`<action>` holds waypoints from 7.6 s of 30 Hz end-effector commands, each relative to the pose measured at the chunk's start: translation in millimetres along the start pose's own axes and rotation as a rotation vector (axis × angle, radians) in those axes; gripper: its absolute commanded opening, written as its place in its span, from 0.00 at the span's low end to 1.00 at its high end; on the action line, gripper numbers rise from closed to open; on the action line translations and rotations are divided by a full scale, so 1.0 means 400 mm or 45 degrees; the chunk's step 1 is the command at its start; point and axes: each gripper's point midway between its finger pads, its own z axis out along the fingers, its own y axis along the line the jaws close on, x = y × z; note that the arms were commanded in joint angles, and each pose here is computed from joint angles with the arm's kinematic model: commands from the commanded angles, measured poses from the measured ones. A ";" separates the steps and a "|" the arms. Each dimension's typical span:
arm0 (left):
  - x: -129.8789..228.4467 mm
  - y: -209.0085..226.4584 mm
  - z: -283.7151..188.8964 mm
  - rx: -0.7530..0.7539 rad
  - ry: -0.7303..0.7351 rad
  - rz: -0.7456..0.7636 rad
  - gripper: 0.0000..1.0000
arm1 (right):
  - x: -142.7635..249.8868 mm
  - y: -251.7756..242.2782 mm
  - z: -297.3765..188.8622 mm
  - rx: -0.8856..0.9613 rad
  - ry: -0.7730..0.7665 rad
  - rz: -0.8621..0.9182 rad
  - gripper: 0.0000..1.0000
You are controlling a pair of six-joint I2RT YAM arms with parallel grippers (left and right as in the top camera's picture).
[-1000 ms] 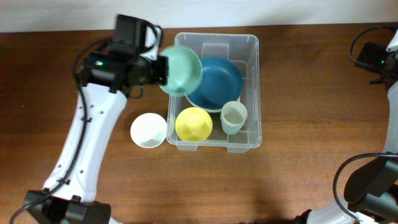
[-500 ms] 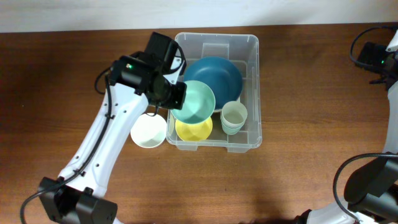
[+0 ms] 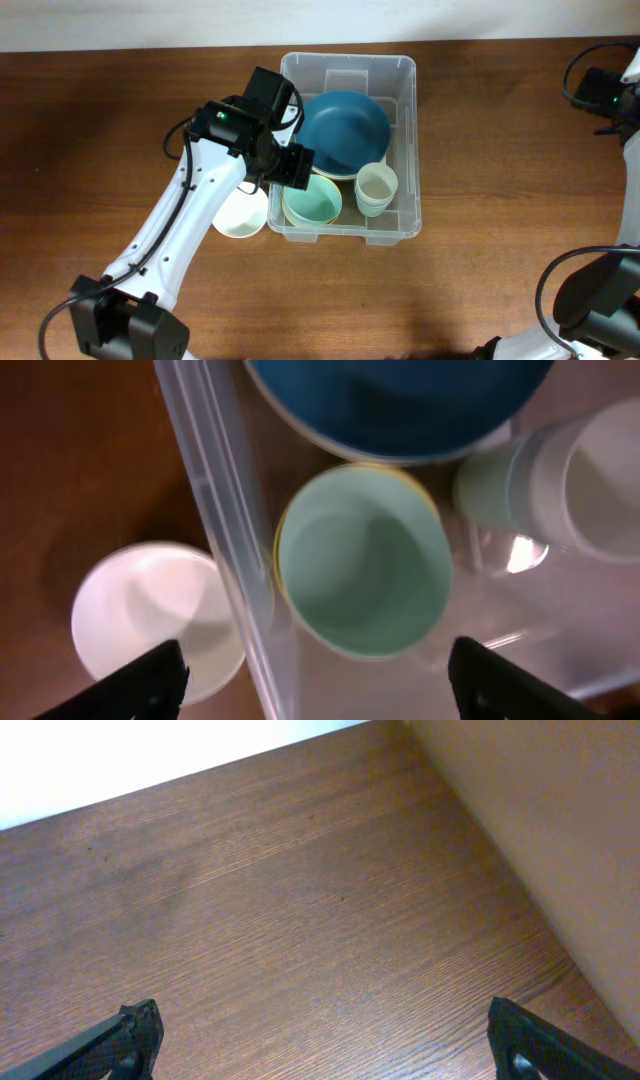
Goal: Pack container
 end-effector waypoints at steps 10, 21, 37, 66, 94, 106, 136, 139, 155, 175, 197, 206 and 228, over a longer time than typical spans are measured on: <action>-0.016 0.235 -0.043 -0.268 -0.062 -0.348 0.83 | -0.003 -0.011 0.001 0.020 -0.003 0.019 0.99; 0.129 0.391 0.044 -0.335 0.128 -0.611 0.82 | -0.003 -0.011 0.001 0.020 -0.003 0.019 0.99; 0.288 0.362 0.283 -0.163 0.196 -0.690 0.72 | -0.003 -0.011 0.001 0.020 -0.003 0.019 0.99; -0.085 0.104 -0.121 -0.009 -0.432 -0.188 0.01 | -0.003 -0.011 0.001 0.020 -0.003 0.019 0.99; 0.057 -0.004 0.084 -0.075 0.018 -0.026 0.05 | -0.003 -0.011 0.001 0.020 -0.003 0.019 0.99; 0.104 0.023 0.178 -0.144 0.198 -0.031 0.01 | -0.003 -0.011 0.001 0.020 -0.003 0.019 0.99; -0.219 0.129 -0.156 -0.318 -0.394 -0.134 0.75 | -0.003 -0.011 0.001 0.020 -0.003 0.019 0.99; -0.182 0.194 -0.156 -0.408 -0.326 -0.224 0.60 | -0.003 -0.011 0.001 0.020 -0.003 0.019 0.99; -0.029 0.319 0.121 -0.371 0.013 -0.517 0.01 | -0.003 -0.011 0.001 0.020 -0.003 0.019 0.99; -0.091 0.133 0.152 -0.013 -0.038 -0.301 0.01 | -0.003 -0.011 0.001 0.020 -0.003 0.019 0.99; 0.126 0.208 -0.388 -0.409 -0.842 -0.243 0.01 | -0.003 -0.011 0.001 0.020 -0.003 0.019 0.99; 0.318 0.309 -0.300 -0.535 -1.116 -0.539 0.01 | -0.003 -0.011 0.001 0.020 -0.003 0.019 0.99; 0.363 0.386 -0.167 -0.678 -1.135 -0.771 1.00 | -0.003 -0.011 0.001 0.020 -0.003 0.019 0.99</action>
